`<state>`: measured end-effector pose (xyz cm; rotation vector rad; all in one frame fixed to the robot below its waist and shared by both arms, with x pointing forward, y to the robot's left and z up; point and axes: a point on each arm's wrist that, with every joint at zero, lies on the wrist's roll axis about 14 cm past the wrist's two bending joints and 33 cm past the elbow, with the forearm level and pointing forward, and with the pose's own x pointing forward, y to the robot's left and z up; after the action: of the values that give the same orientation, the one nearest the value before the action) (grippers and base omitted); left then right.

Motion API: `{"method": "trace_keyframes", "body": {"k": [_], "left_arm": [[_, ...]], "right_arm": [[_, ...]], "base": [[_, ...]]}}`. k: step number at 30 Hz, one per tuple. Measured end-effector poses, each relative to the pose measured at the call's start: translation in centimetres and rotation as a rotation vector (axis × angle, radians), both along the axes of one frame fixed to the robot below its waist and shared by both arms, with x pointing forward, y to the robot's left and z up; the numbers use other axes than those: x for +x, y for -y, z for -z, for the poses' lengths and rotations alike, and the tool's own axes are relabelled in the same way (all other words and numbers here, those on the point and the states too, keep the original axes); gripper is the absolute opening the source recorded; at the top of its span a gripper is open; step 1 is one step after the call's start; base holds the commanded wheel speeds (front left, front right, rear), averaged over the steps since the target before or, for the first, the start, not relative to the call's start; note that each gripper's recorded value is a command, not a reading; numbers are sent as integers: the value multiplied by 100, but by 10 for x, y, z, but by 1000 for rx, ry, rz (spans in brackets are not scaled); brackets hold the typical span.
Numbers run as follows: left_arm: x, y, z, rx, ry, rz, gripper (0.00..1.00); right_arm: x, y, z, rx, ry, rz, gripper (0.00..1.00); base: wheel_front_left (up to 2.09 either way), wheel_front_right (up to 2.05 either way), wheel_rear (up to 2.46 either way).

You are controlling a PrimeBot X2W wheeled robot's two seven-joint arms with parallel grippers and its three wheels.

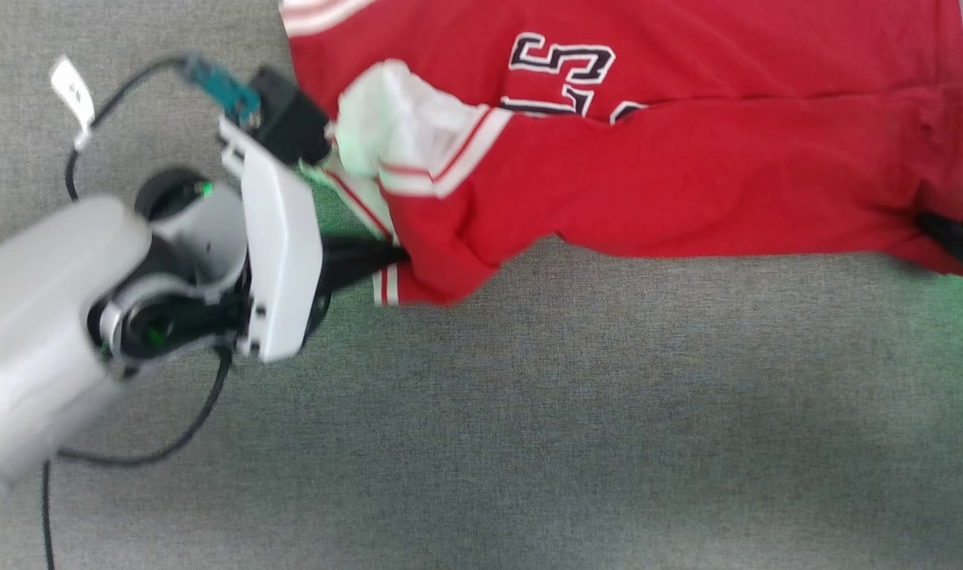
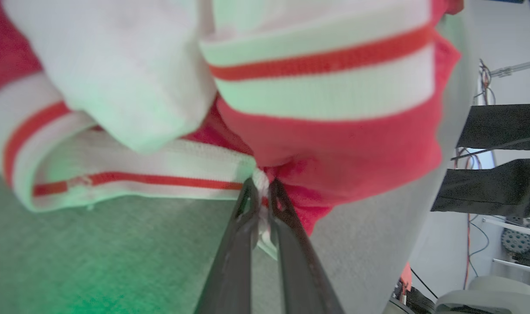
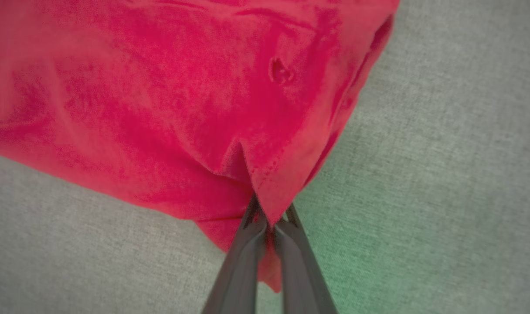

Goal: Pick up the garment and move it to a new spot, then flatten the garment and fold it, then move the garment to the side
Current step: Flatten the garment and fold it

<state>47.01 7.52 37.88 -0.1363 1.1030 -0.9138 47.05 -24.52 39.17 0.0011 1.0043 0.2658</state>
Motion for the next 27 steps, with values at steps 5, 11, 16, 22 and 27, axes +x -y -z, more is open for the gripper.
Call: {"method": "trace_keyframes", "body": {"k": [5, 11, 16, 22, 27], "left_arm": [[-27, -2, -7, -37, -35, 16, 0], [-53, -7, -16, -51, -56, 58, 0], [-69, -7, -24, -57, -61, 84, 0], [-66, -7, -26, -59, -35, 61, 36], [-55, -8, -44, -108, 49, 0, 100]], "right_arm": [[-12, 6, -4, -24, -16, -20, 0], [-29, 14, -5, -35, -55, -29, 0], [-39, 23, -3, -39, -75, -12, 0], [-37, 25, -8, -28, -25, 6, 100], [-22, 31, -41, 13, 138, 62, 100]], "base": [[0, 0, 0], [0, 0, 0], [0, 0, 0], [0, 0, 0], [0, 0, 0]]}}
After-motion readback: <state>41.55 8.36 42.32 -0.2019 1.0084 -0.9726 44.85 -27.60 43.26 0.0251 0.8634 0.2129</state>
